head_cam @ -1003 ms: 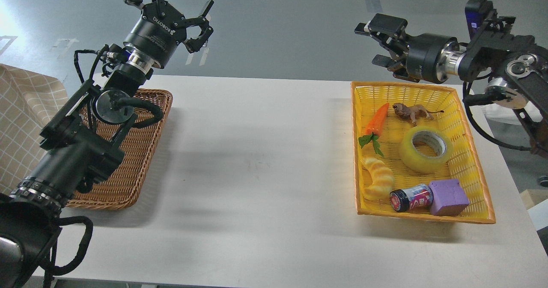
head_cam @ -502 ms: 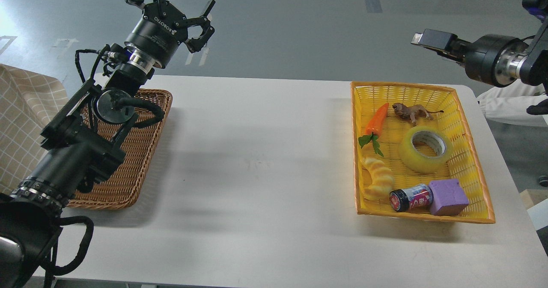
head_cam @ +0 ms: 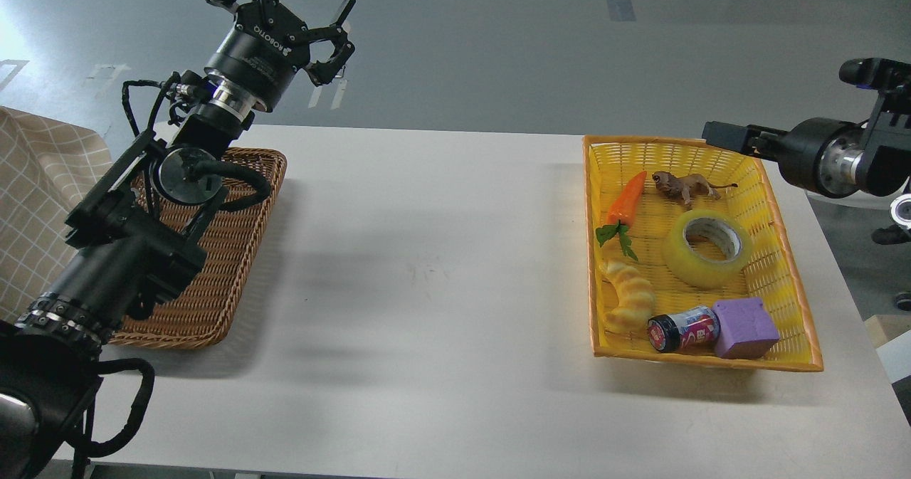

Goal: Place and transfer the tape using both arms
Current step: 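Swing the right gripper outward and reposition it above the yellow basket, then lower the right gripper into the yellow tape roll's hole and grasp it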

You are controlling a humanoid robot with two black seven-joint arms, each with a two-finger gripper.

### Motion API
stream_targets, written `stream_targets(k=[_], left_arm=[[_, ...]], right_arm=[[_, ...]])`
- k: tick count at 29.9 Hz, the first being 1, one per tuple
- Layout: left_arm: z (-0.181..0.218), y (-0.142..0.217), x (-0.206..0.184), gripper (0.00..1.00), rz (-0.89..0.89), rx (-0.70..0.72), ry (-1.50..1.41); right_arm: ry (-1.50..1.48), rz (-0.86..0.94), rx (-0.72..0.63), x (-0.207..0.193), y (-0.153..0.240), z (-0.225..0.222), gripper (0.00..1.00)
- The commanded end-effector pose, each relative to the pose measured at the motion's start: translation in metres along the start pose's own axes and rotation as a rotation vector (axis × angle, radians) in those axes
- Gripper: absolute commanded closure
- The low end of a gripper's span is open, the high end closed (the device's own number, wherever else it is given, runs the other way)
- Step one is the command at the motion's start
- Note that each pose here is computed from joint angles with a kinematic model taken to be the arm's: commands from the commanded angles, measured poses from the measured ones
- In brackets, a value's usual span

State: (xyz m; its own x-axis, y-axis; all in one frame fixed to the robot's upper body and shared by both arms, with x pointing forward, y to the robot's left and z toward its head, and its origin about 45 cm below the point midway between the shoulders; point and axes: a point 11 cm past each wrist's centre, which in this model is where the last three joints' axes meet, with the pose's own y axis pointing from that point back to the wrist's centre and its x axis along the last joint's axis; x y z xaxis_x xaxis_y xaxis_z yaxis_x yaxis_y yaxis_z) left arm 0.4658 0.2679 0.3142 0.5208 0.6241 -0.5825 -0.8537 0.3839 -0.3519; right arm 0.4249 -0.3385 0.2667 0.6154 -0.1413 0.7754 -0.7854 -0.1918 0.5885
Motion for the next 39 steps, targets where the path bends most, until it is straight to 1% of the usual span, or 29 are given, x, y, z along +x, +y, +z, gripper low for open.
stream_targets(k=[1,6,14,19,21,24,39], left_arm=[[-0.001,0.000,0.000,0.02,0.000,0.001,0.001],[-0.001,0.001,0.001,0.02,0.002,0.001,0.000],[-0.001,0.001,0.001,0.02,0.002,0.001,0.000],[-0.001,0.001,0.000,0.02,0.001,0.002,0.002],[-0.002,0.002,0.002,0.02,0.005,0.005,0.002],[-0.003,0.003,0.002,0.02,0.007,0.006,0.002],[-0.003,0.004,0.003,0.02,0.010,0.005,0.002]], right_arm=[[0.001,-0.026,-0.025,-0.014,-0.002,0.009,0.01],[0.028,-0.050,-0.055,-0.029,-0.004,0.017,0.01],[0.032,-0.075,-0.078,-0.043,-0.005,0.026,0.01],[0.084,-0.078,-0.103,-0.048,-0.006,0.029,0.04],[0.096,-0.083,-0.110,-0.051,-0.007,0.031,0.08],[0.112,-0.101,-0.113,-0.058,-0.010,0.030,0.18],[0.083,-0.146,-0.146,-0.077,-0.020,0.040,0.18]])
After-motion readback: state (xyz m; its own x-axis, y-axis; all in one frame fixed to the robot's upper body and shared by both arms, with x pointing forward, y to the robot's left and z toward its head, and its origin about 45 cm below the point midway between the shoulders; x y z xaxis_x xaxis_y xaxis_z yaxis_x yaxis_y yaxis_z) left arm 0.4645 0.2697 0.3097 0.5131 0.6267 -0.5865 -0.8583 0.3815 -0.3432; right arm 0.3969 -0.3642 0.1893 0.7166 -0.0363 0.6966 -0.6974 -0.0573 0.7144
